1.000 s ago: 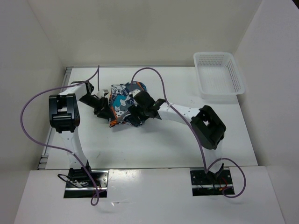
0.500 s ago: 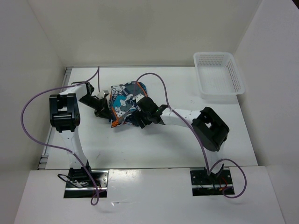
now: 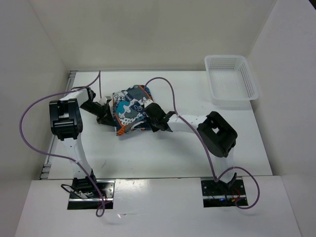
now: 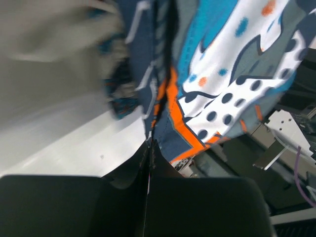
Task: Fold and stack the shorts
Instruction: Fold the shorts
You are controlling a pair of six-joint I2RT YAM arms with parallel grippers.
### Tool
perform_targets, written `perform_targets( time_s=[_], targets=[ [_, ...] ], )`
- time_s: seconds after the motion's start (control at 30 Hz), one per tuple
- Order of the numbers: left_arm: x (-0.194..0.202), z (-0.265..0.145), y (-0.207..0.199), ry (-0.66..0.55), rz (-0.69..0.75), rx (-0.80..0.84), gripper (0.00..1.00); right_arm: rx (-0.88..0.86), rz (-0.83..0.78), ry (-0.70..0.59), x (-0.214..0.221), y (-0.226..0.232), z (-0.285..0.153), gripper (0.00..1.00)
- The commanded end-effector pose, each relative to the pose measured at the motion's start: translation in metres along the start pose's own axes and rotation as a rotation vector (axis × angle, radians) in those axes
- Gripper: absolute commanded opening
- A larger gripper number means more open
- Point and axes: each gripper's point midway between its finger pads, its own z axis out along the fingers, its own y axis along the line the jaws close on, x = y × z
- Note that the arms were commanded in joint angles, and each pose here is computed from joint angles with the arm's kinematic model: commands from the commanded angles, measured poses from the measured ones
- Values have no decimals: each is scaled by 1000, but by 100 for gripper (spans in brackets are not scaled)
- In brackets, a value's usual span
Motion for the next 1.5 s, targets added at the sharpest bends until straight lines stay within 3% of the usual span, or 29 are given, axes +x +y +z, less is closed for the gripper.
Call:
perform_targets(
  time_s=[0.0, 0.2, 0.37, 0.4, 0.43, 0.47, 0.53, 0.57, 0.63, 0.73, 0.83, 0.9, 1.0, 1.07, 1.2, 1.37, 1.47],
  targets=[
    [-2, -17, 23, -14, -72, -35, 0, 106, 32, -57, -16, -36, -8, 0],
    [-3, -25, 38, -25, -67, -130, 0, 162, -81, -81, -14, -68, -44, 0],
    [4, -16, 31, 6, -33, -159, 0, 48, -122, -71, 3, -53, -57, 0],
    [4, -13, 29, 13, -25, -161, 0, 8, -163, -72, 5, -43, -60, 5],
    [8, -7, 30, 36, -31, -162, 0, -62, -192, -63, 9, -27, -61, 20],
    [11, -5, 29, 42, -37, -151, 4, -89, -209, -63, 9, -23, -65, 43],
    [12, 1, 24, 57, -32, -127, 11, -147, -257, -76, 5, -12, -71, 57],
    [11, 1, 21, 56, -32, -115, 23, -158, -273, -69, 6, -12, -77, 65],
    [12, 3, 20, 62, -26, -117, 45, -175, -336, -97, -1, -13, -92, 69],
    [12, -3, 12, 49, -15, -108, 62, -204, -407, -176, -9, -18, -128, 71],
    [4, -27, 6, -29, 6, -117, 64, -239, -420, -319, -33, -17, -172, 64],
    [-4, -42, 2, -82, 26, -118, 64, -256, -421, -382, -48, -12, -181, 52],
    [-15, -57, -25, -160, 137, -138, 61, -261, -319, -378, -68, -5, -164, 38],
    [-9, -46, -56, -144, 242, -144, 61, -272, -286, -282, -59, 2, -123, 34],
    [9, -9, -89, -65, 367, -136, 61, -301, -281, -277, -59, 14, -88, 27],
    [37, 52, -43, 123, 296, -187, 61, -287, -249, -153, -15, 14, -41, 24],
    [42, 67, -13, 157, 279, -263, 61, -290, -188, -65, 15, 15, -28, 24]
  ],
)
